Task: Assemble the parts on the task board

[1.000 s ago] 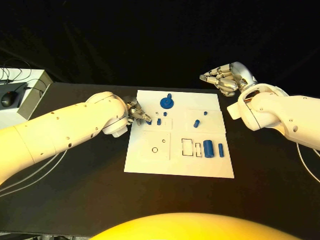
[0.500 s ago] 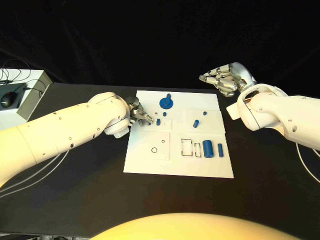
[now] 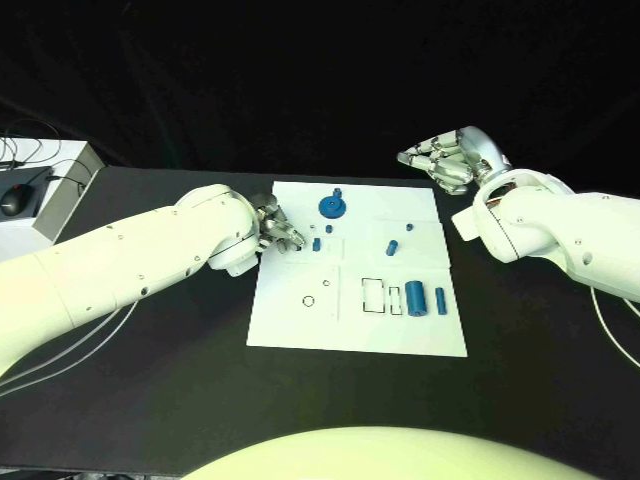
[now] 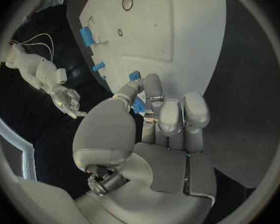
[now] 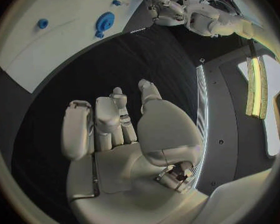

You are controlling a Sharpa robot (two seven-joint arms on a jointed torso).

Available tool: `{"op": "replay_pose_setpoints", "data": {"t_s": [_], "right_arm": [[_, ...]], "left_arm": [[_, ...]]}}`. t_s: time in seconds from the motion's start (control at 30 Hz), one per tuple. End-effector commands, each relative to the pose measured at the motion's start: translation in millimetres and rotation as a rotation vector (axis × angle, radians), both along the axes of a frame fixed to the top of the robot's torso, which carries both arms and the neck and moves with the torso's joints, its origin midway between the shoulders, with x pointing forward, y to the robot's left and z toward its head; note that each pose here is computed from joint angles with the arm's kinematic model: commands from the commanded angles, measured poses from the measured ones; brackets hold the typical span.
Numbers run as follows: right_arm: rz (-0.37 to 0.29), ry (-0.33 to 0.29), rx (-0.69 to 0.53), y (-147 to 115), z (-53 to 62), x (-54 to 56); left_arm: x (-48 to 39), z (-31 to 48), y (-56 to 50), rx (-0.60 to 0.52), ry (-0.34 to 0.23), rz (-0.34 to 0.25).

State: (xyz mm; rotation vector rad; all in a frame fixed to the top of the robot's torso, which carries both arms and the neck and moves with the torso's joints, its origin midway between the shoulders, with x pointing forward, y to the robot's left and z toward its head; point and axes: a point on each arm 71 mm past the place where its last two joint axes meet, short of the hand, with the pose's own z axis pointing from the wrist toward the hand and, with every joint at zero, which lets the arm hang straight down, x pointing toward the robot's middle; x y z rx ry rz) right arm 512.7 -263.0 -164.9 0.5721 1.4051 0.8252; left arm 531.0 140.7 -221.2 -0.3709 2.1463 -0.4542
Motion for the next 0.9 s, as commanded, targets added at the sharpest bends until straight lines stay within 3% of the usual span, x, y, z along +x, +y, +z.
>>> {"op": "replay_pose_setpoints", "data": {"t_s": [0.03, 0.9], "right_arm": [[0.020, -0.006, -0.007, 1.6, 0.1, -0.3], [0.017, -0.004, -0.008, -0.5, -1.0, -1.0]], "left_arm": [[-0.3, -4.9, 3.3, 0.026, 0.020, -0.006], [-0.5, -0.6, 5.2, 0.002, 0.003, -0.004]]}}
